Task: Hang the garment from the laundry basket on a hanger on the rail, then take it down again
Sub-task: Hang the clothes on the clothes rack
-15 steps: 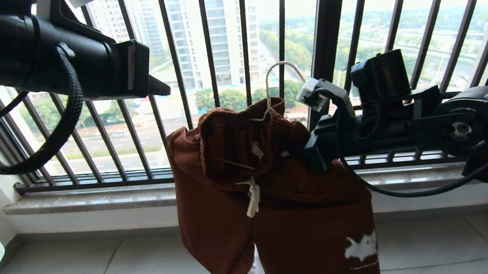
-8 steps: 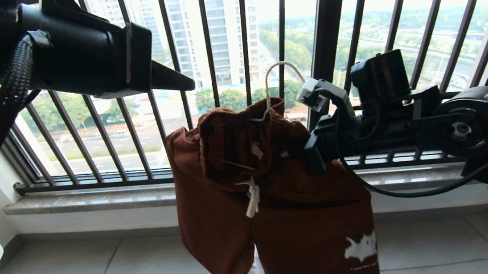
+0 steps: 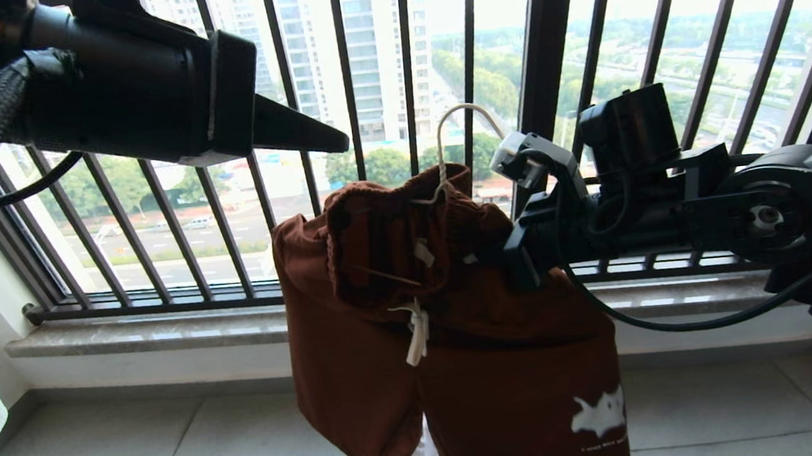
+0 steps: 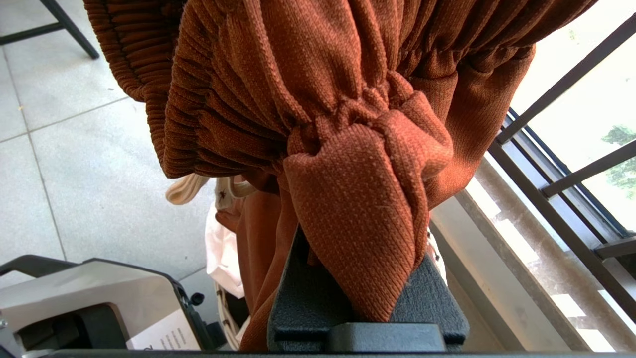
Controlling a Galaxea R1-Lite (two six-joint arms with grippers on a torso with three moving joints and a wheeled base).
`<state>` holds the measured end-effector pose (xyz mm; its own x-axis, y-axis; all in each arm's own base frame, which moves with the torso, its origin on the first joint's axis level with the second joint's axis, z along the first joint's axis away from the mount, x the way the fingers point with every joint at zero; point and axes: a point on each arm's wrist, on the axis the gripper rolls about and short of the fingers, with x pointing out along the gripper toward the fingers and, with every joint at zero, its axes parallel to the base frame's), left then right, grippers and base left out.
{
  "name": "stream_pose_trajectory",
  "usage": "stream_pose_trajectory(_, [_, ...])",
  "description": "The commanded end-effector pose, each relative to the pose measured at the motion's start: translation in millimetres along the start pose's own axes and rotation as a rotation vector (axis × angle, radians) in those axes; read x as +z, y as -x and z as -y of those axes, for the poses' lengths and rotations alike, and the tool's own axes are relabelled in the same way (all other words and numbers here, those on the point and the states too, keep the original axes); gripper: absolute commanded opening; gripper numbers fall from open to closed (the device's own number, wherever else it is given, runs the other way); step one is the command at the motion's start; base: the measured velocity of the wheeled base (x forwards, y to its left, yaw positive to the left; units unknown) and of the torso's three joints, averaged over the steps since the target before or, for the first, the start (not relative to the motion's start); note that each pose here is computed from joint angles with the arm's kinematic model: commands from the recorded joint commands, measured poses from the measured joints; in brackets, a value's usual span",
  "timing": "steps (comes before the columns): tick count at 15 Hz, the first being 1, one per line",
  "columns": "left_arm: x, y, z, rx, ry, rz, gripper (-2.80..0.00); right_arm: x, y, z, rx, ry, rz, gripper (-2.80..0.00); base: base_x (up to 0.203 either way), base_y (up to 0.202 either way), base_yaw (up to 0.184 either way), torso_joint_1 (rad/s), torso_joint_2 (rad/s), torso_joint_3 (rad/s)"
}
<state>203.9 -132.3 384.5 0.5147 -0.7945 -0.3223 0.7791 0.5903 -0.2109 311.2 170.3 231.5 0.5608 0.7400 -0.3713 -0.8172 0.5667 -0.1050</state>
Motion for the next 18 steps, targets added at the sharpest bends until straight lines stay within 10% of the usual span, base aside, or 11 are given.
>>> stream_pose_trajectory(1, [-3,0,-4.3,-0.014,-0.051,-0.009,-2.80,0,0,0,0.003,0.002,0.001,-2.80,0.000,0.000,0.000,0.000,0.00,0.000])
stream_pose_trajectory(11, [-21,22,-54.3,0.179,-0.166,-0.063,-2.80,0,0,0,0.003,0.001,0.001,-2.80,0.000,0.000,0.000,0.000,0.00,0.000])
stream_pose_trajectory(18, [-67,18,-40.5,0.101,-0.105,-0.195,-2.80,1,0,1,-0.001,-0.001,0.005,-2.80,0.000,0.000,0.000,0.000,0.00,0.000])
